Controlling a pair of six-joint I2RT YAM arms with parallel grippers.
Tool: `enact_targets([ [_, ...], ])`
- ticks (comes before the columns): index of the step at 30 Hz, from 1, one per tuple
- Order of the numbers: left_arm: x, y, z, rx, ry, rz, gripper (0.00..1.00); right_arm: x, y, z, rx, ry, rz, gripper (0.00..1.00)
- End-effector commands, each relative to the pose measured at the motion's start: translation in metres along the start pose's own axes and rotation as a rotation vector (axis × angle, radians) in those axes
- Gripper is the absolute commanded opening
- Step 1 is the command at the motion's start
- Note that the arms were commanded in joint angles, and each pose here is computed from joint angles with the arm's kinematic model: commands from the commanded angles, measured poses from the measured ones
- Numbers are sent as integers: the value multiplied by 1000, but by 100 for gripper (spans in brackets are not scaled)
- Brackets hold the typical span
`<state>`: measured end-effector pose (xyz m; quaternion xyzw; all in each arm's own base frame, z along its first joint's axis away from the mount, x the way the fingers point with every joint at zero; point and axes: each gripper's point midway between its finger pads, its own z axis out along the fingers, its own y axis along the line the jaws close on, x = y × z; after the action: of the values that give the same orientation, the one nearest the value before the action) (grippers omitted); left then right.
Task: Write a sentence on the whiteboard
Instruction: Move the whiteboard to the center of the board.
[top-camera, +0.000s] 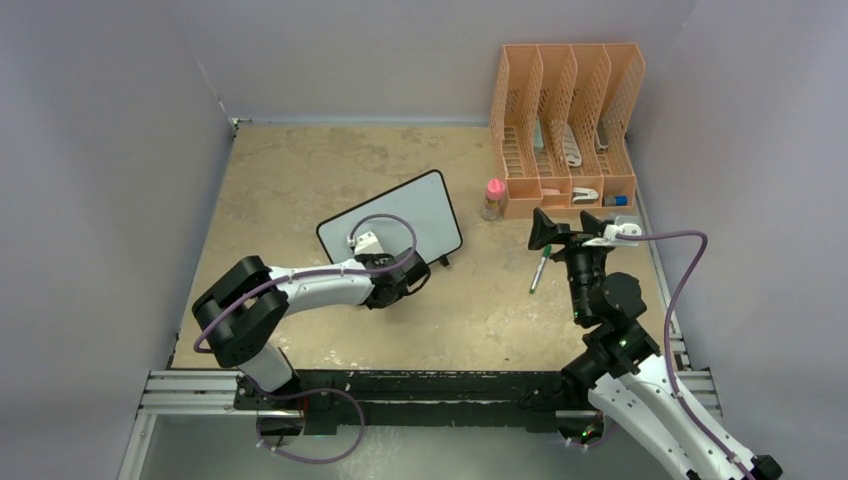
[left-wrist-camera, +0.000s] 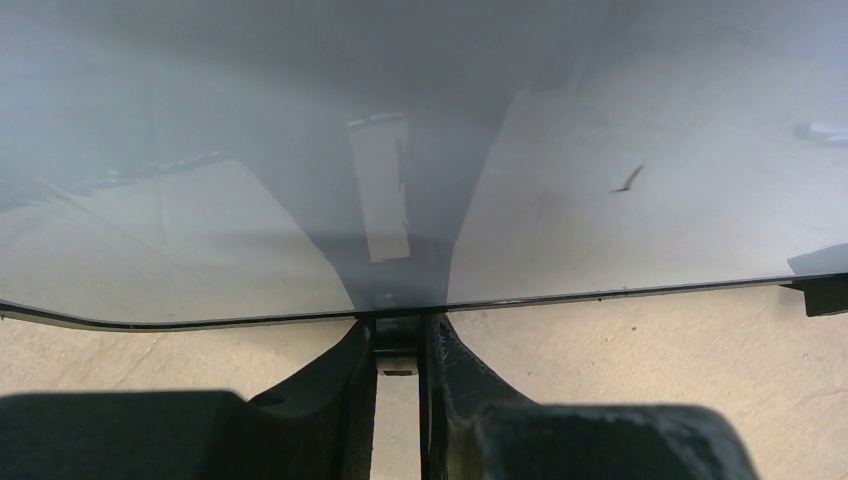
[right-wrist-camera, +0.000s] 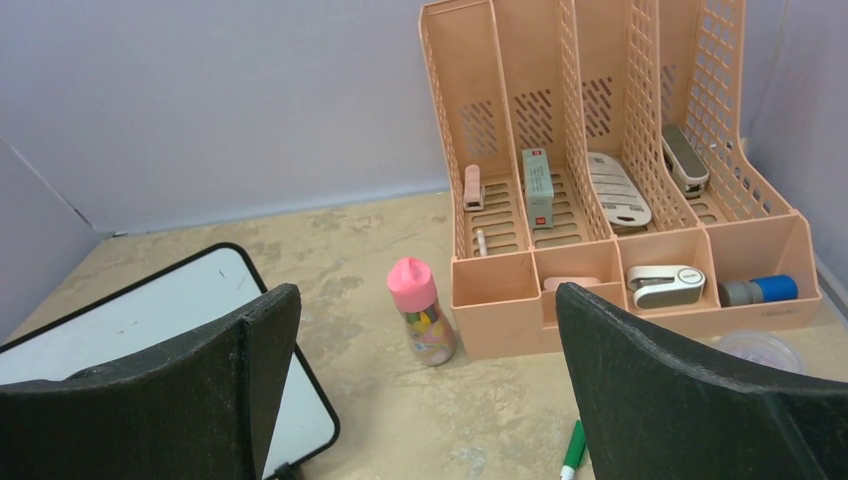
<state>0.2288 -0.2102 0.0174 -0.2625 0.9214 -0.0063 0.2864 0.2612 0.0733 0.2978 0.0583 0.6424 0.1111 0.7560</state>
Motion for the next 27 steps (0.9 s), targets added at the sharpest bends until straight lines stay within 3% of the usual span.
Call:
enact_targets([
  [1,28,11,-6,-18,95,38,0,-27,8,-1,-30,-71,56,99],
  [15,47,-17,-17,69,97,154,0,-28,9,-2,-37,-74,59,99],
  [27,59,-20,-17,-8,112,107,0,-27,9,-1,-35,-70,57,99],
])
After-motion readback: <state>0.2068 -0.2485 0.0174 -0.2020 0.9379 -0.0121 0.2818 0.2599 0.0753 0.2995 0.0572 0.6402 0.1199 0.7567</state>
